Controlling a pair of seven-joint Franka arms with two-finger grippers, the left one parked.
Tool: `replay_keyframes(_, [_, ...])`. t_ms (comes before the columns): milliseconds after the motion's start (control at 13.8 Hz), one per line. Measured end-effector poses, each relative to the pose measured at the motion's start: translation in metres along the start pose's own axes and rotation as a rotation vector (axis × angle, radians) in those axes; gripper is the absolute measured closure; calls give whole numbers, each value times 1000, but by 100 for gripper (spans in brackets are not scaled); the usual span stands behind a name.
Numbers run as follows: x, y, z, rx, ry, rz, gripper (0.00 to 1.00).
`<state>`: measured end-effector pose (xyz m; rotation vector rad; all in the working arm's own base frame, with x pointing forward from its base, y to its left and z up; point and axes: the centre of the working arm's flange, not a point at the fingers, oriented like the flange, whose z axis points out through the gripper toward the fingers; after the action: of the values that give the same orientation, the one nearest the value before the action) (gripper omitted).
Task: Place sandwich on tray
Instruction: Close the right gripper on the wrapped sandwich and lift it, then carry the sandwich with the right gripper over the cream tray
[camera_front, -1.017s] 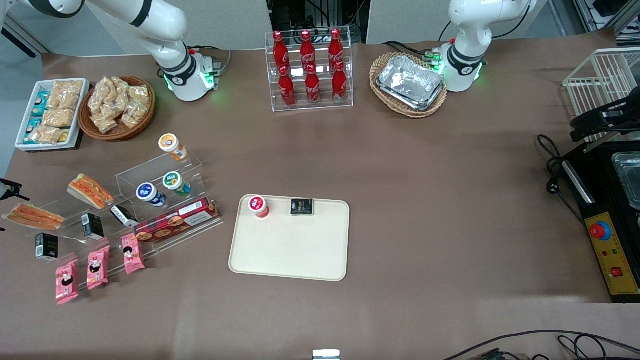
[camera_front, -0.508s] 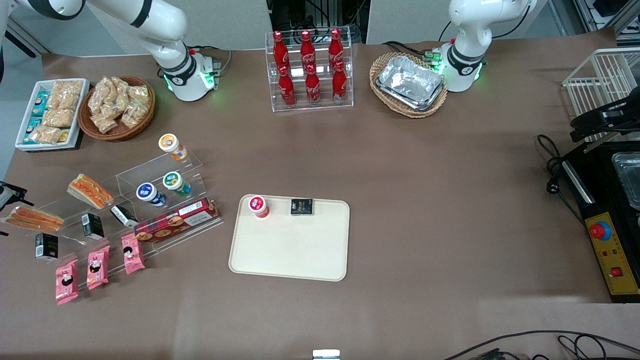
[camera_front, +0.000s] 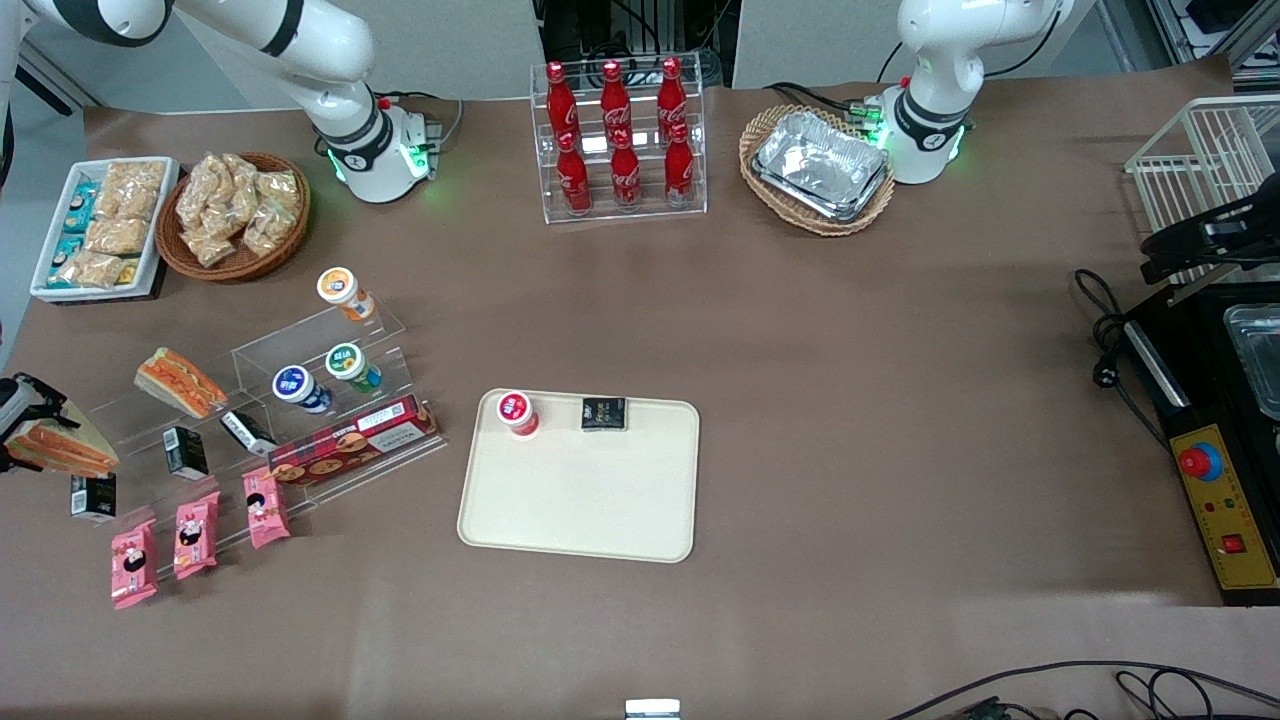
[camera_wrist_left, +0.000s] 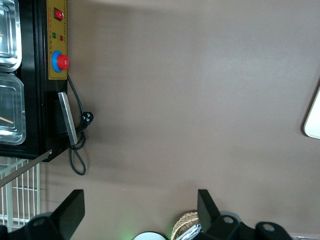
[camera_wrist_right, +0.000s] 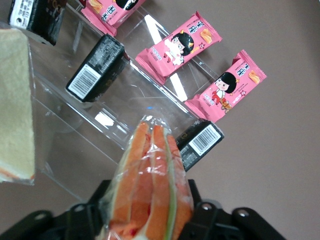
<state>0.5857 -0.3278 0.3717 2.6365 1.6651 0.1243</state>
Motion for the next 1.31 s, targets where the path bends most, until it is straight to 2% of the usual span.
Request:
replay_keyframes(73, [0,0,-1,-2,1,0,44])
replay_keyframes(218, [0,2,-5,-13,0,0,56])
replay_keyframes(581, [11,16,-41,-71,9,23,60])
replay_keyframes(726, [26,16,-61,-48,24,55,61])
replay_keyframes(944, [71,17,-96,-20,44,77,61])
replay_keyframes(1235, [159,9,-118,-18,66,42,62])
replay_keyframes(1307, [184,3,-120,-15,72,35,66])
